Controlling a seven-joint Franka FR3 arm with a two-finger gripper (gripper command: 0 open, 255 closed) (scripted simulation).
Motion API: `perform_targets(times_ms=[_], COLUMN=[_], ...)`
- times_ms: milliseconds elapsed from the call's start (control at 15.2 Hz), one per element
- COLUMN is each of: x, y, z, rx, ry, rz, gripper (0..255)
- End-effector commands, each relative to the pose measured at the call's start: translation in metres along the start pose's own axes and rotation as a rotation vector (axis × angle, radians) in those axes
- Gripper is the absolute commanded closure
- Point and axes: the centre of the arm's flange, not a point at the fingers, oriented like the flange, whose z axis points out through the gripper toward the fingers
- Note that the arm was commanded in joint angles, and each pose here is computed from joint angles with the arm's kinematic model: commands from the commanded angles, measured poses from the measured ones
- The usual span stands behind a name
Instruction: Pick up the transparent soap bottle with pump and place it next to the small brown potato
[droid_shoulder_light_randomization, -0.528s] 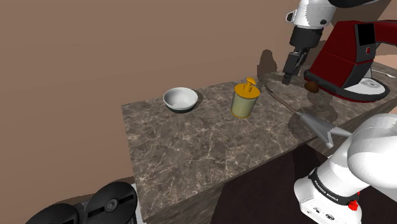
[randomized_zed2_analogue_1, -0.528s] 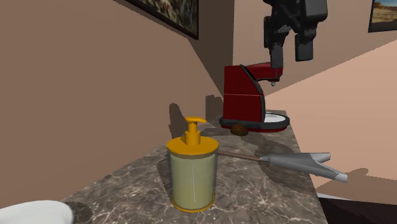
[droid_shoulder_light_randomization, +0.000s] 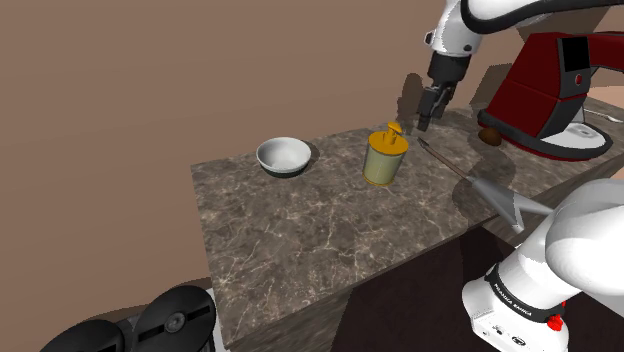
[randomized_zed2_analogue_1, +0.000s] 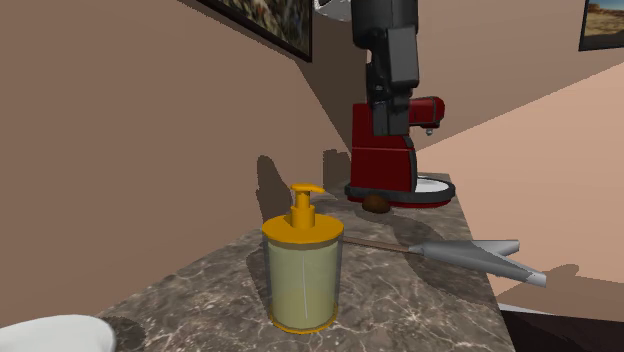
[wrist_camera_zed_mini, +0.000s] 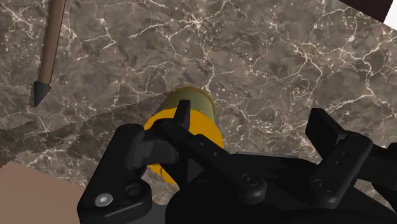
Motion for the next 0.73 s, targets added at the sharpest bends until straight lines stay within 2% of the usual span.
perform_targets(times_ms=[0, 528, 660], x=[0.02, 0.1, 0.109], y=[0.012, 0.061, 0.067], z=[0.01, 0.048, 0.057], rx=[-0.002, -0.004, -0.004], ry=[0.01, 0.043, 0.047], rz=[0.007, 0.033, 0.036], gripper=[0, 0, 0])
